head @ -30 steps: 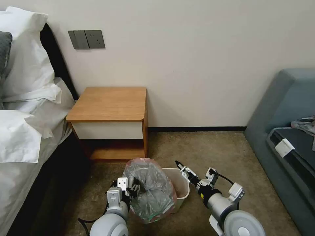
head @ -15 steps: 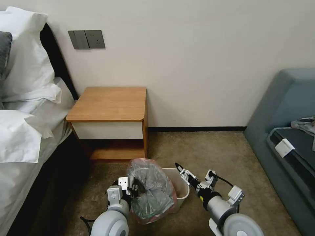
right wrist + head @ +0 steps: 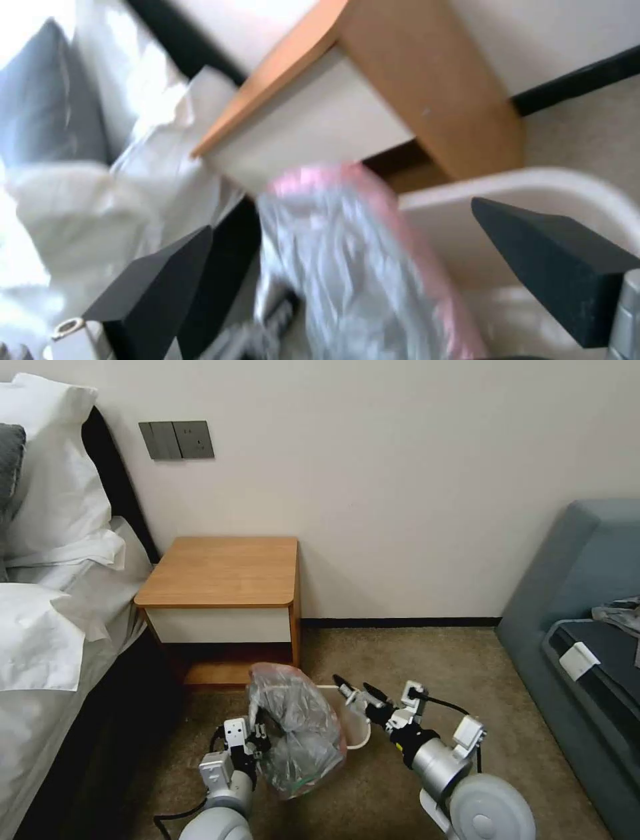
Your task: Pick up the garbage bag from the table and place it over the trash can.
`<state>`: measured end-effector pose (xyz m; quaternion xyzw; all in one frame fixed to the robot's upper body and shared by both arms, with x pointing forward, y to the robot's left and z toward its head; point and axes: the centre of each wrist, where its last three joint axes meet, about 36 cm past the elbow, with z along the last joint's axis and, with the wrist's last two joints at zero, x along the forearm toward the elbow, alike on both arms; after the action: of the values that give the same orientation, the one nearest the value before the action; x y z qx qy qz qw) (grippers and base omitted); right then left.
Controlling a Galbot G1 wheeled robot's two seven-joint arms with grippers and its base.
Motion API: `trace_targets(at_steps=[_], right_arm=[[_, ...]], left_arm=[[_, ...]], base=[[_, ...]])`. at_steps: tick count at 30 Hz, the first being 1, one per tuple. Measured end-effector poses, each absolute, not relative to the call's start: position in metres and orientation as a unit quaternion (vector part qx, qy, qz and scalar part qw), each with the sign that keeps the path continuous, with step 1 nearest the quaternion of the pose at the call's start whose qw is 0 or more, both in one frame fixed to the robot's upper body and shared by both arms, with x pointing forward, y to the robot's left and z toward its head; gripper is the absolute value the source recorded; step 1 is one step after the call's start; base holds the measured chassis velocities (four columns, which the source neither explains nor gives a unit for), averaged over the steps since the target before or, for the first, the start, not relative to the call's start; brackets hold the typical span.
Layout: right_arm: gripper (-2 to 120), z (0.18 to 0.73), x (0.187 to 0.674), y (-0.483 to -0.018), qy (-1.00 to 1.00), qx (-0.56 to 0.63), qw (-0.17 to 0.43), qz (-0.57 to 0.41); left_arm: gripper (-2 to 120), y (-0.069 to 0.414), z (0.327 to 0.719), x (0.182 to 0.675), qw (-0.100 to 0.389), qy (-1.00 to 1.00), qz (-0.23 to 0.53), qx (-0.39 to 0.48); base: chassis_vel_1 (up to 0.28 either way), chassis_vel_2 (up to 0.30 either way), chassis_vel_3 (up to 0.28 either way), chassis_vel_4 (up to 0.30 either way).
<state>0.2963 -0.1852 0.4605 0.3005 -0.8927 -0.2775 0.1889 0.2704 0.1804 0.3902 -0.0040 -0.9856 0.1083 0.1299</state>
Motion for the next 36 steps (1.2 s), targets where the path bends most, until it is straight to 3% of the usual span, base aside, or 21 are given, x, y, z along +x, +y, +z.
trace_targets(at_steps=[6,15,20,21,22,36], right_arm=[[100,0.456,0.31,-0.168,-0.9,0.312,0.18,-0.244],[96,0.456,0.319,-0.151,-0.907,0.299,0.164,-0.247],[72,0.448,0.317,-0.144,-0.9,0.292,0.177,-0.271],[72,0.448,0.317,-0.144,-0.9,0.292,0.177,-0.271],[64,0.447,0.317,-0.143,-0.898,0.292,0.177,-0.277],[16,0.451,0.313,-0.132,-0.901,0.289,0.153,-0.286]], left_arm=[[6,0.187,0.398,0.271,0.076,-0.991,0.103,-0.034],[6,0.191,0.4,0.264,0.056,-0.993,0.093,-0.047],[6,0.19,0.402,0.265,0.048,-0.992,0.104,-0.05],[6,0.19,0.402,0.265,0.048,-0.992,0.104,-0.05],[6,0.19,0.403,0.265,0.048,-0.992,0.109,-0.05],[6,0.191,0.406,0.265,0.072,-0.985,0.153,-0.042]], base=[[0.0,0.0,0.0,0.0],[0.0,0.0,0.0,0.0],[0.0,0.0,0.0,0.0],[0.0,0.0,0.0,0.0],[0.0,0.0,0.0,0.0],[0.0,0.0,0.0,0.0]])
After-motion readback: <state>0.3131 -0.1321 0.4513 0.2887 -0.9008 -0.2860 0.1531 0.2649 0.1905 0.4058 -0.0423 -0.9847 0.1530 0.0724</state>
